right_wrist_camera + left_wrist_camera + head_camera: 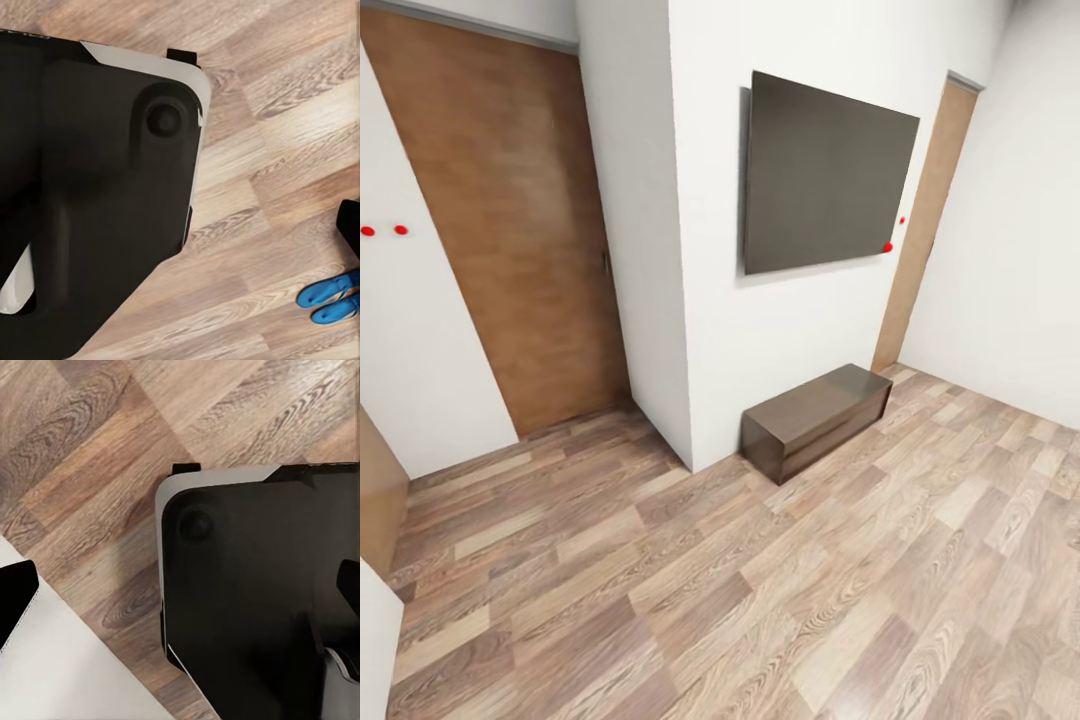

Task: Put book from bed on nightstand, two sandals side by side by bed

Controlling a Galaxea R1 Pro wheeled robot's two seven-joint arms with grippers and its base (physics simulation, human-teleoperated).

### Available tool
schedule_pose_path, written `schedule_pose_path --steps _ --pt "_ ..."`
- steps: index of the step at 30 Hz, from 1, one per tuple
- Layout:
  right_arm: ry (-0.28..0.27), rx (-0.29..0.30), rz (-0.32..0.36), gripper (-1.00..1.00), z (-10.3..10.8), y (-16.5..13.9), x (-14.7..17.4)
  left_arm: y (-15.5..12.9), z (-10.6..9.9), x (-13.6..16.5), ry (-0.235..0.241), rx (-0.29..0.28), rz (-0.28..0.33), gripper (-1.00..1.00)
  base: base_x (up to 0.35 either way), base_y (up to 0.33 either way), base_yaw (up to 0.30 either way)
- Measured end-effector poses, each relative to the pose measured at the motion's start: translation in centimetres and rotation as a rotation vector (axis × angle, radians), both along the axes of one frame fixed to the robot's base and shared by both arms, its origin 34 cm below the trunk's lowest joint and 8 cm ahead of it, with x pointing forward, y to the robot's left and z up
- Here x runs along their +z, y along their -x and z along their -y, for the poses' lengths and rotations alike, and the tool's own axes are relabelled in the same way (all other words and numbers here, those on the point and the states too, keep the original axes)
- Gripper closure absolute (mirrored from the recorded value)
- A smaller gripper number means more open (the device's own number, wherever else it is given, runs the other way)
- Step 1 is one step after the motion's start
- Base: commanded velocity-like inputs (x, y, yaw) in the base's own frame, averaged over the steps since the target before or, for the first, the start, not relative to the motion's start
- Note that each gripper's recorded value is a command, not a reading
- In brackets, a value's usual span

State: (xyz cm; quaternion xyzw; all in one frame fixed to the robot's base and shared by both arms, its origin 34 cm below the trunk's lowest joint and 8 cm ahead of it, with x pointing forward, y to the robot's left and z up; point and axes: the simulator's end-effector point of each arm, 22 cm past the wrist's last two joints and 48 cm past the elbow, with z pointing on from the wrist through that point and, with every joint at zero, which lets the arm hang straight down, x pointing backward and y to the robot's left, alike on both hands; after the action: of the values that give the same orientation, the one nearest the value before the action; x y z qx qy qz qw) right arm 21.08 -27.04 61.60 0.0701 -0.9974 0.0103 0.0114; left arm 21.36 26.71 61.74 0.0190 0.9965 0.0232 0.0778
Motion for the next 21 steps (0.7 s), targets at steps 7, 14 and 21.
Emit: schedule_pose_path --steps 7,14,21 --pt "0.000 0.000 0.008 -1.00 0.0 -0.4 0.1 -0.4 0.0 0.1 0.000 0.000 0.010 -1.00 0.039 0.000 -0.198" --pt "-0.001 0.000 0.018 -1.00 -0.1 -0.7 0.2 -0.8 -0.1 0.2 -0.001 0.000 0.020 -1.00 0.008 0.000 -0.199" --pt "-0.001 0.001 0.028 -1.00 -0.1 -1.1 0.3 -1.2 0.0 0.3 0.000 -0.001 0.031 -1.00 0.002 0.000 -0.200"
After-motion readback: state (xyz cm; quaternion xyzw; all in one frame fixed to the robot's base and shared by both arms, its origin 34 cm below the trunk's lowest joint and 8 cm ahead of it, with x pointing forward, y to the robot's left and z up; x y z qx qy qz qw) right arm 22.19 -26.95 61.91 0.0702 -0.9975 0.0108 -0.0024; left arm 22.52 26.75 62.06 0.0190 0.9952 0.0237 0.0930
